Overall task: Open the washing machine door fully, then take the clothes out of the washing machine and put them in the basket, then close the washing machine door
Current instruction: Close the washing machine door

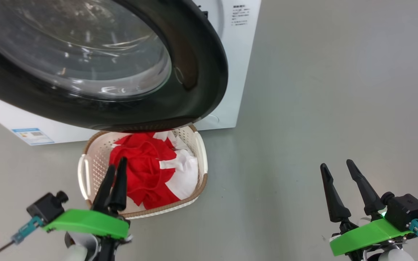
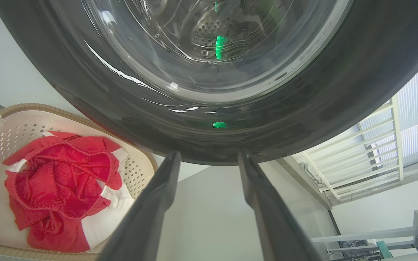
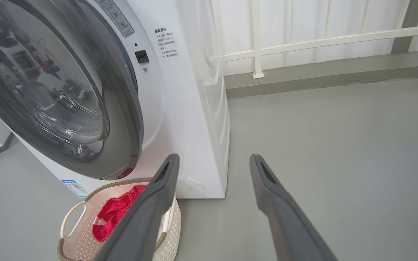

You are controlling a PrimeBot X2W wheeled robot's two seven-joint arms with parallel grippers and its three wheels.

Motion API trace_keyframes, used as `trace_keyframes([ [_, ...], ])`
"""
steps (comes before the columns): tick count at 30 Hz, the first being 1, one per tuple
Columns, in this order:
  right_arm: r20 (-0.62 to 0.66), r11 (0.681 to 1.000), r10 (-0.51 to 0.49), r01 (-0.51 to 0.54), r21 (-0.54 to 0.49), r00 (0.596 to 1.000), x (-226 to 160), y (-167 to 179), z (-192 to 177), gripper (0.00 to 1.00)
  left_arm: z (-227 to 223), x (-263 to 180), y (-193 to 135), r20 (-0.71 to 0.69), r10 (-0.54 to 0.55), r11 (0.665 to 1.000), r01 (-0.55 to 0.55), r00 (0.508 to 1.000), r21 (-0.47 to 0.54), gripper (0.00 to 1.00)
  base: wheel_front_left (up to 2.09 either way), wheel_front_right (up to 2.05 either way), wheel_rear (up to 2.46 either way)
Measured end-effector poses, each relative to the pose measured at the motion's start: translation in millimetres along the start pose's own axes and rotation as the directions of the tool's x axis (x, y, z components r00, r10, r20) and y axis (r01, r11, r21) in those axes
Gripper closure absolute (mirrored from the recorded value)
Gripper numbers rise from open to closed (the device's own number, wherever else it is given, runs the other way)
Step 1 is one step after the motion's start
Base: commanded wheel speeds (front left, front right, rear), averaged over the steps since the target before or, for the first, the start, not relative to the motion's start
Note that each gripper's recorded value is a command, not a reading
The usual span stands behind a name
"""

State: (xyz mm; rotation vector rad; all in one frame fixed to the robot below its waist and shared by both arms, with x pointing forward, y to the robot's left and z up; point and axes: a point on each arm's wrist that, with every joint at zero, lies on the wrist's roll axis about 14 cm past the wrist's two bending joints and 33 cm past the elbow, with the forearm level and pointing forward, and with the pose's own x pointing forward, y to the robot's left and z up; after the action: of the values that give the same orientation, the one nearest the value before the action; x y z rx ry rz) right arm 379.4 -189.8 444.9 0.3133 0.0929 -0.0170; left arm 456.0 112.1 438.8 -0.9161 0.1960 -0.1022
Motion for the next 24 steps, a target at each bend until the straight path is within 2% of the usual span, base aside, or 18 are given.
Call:
trace_keyframes([
  [3, 0.002, 1.000, 0.013, -0.013, 0.000, 1.000, 1.5, 3.9, 0.6, 0.00, 3.7, -9.5, 7.1, 0.014, 0.018, 1.000, -0.019, 1.000, 0.024, 0.00, 0.00, 0.00, 0.00],
  [19, -0.011, 1.000, 0.029, -0.029, -0.002, 1.000, -8.1, 7.7, -2.6, 0.00, 16.0, -53.5, 34.2, 0.067, 0.086, 0.980, -0.097, 0.994, 0.176, 0.00, 0.00, 0.00, 0.00],
  [24, -0.017, 1.000, 0.016, -0.016, -0.006, 1.000, -10.6, 2.6, -4.4, 0.00, 18.3, -63.6, 41.3, 0.069, 0.095, 0.954, -0.111, 0.993, 0.279, 0.00, 0.00, 0.00, 0.00],
])
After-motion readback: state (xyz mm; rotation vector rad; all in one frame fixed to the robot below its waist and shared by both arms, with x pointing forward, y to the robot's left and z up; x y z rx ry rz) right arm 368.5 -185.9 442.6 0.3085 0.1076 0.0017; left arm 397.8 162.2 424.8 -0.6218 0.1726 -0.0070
